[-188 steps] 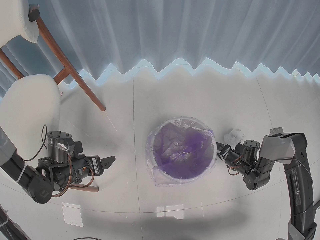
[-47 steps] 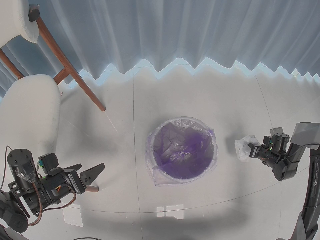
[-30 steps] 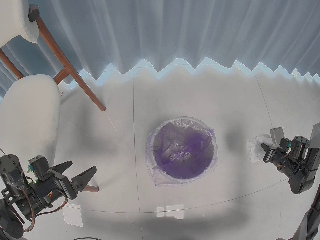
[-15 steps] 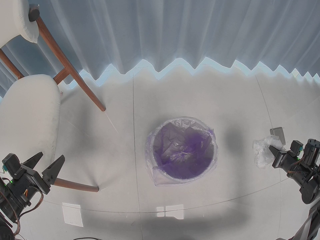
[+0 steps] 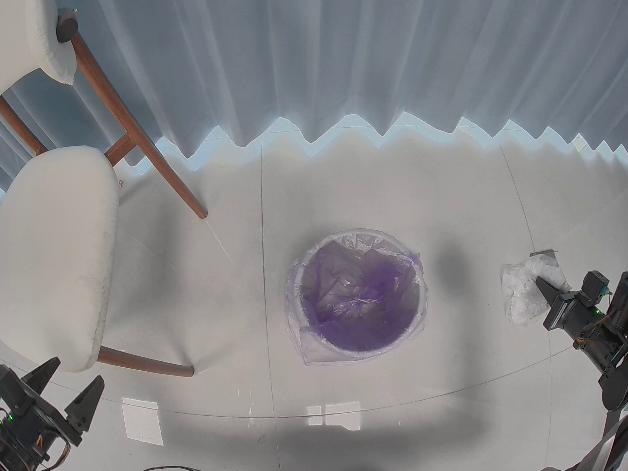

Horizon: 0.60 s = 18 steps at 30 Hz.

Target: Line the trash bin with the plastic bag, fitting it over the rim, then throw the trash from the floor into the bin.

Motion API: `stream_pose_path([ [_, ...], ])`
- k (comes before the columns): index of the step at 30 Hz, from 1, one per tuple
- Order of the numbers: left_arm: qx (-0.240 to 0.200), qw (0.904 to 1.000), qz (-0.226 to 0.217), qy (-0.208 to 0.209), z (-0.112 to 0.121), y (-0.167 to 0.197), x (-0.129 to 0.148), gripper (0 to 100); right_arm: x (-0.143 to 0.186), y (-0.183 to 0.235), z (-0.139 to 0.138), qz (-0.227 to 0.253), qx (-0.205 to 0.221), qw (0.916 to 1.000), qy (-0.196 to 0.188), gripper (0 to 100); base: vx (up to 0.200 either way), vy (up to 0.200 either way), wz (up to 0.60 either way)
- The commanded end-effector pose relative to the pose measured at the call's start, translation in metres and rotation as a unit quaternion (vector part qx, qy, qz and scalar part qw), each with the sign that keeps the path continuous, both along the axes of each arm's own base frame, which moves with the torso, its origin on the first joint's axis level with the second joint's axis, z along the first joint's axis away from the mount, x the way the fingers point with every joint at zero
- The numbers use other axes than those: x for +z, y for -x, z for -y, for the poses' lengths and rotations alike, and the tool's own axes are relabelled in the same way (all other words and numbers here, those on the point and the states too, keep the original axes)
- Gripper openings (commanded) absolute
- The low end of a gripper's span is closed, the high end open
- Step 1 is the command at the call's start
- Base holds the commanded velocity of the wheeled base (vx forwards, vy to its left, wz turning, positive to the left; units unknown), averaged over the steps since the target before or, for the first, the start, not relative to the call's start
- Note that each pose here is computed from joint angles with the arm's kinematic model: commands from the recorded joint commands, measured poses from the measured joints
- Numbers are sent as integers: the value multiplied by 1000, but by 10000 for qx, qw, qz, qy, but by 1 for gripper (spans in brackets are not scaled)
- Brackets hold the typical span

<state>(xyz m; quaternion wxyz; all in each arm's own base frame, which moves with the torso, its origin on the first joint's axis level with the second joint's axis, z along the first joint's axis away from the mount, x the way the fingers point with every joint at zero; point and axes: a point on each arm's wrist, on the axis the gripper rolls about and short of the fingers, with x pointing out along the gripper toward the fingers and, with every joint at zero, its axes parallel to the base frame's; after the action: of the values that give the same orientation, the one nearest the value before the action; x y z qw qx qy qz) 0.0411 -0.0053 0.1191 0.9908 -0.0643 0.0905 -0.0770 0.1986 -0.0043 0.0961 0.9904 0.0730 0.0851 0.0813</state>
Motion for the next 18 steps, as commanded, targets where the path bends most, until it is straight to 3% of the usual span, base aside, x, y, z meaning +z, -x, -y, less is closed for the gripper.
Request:
stream_pose_path([
  [1,-3,9981,622,2,-3,41,-17,100,11,10,-5,320,136,9994,77,0,0,0,0],
  [5,32,9975,688,-173,-5,59,-36,100,12,10,-9,338,245,9991,80,0,0,0,0],
  [14,502,9952,658,-515,-7,57,-37,100,18,-2,-35,553,876,9946,36,0,0,0,0],
  [18,740,9950,590,-310,-8,57,-39,100,18,-7,-38,574,931,9940,54,0,0,0,0],
])
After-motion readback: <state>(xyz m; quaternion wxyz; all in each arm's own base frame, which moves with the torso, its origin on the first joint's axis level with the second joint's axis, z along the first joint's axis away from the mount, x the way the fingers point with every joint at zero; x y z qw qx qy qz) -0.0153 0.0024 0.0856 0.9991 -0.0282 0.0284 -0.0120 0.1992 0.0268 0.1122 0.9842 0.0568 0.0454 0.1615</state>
